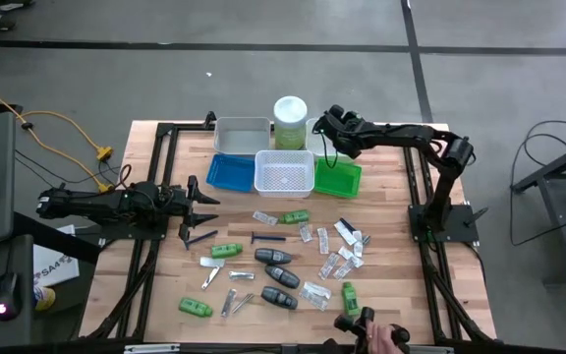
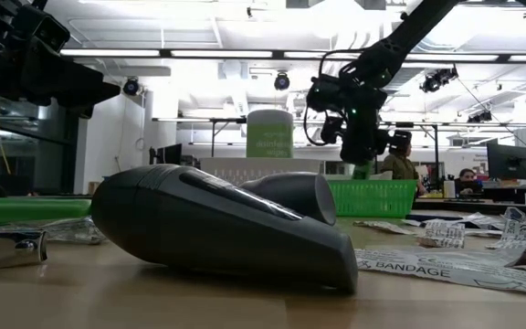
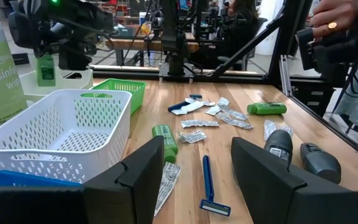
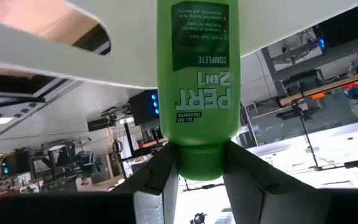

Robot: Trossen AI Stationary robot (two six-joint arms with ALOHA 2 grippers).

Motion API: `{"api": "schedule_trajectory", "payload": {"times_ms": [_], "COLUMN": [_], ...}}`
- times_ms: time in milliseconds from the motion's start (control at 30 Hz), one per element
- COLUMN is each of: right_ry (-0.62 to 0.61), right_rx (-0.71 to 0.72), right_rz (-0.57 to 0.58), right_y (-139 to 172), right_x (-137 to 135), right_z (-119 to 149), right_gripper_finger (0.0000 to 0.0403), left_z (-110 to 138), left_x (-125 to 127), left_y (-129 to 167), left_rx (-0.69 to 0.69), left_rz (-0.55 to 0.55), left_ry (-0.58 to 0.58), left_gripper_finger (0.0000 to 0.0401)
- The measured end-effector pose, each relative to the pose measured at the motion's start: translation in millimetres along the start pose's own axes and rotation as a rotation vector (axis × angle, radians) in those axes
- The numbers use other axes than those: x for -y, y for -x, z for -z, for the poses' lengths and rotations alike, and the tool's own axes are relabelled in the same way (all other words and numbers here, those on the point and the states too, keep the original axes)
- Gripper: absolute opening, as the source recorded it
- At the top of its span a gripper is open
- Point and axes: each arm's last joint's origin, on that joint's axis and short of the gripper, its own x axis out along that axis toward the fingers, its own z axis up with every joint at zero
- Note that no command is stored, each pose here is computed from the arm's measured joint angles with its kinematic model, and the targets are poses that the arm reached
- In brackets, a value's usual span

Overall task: Pick & Place Travel size toiletries
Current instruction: Put the green shampoo into the small white bin

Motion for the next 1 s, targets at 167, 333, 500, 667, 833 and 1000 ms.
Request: {"api": "schedule_trajectory", "payload": {"times_ms": [167, 333, 500, 667, 833, 1000], "right_ry": [0.066, 0.067, 0.086, 0.105, 0.085, 0.080], "right_rx": [0.021, 0.007, 0.016, 0.023, 0.018, 0.014], "right_rz": [-0.004, 0.014, 0.047, 0.053, 0.037, 0.026], "right_y": [3, 11, 23, 28, 22, 18], "right_x": [-2, -1, 0, -2, -2, -2], "right_z": [-2, -6, -13, -16, -13, -11], "right_gripper_finger": [0.0097, 0.0097, 0.0097, 0.0097, 0.0097, 0.0097], "left_z": [0, 0, 0, 0, 0, 0], "left_x": [0, 0, 0, 0, 0, 0], "left_y": [0, 0, 0, 0, 0, 0], "left_rx": [0.000, 0.000, 0.000, 0.000, 0.000, 0.000], "left_rz": [0.000, 0.000, 0.000, 0.000, 0.000, 0.000], "left_ry": [0.000, 0.000, 0.000, 0.000, 0.000, 0.000], "left_gripper_finger": [0.0188, 0.0188, 0.0188, 0.0188, 0.0188, 0.0188]}}
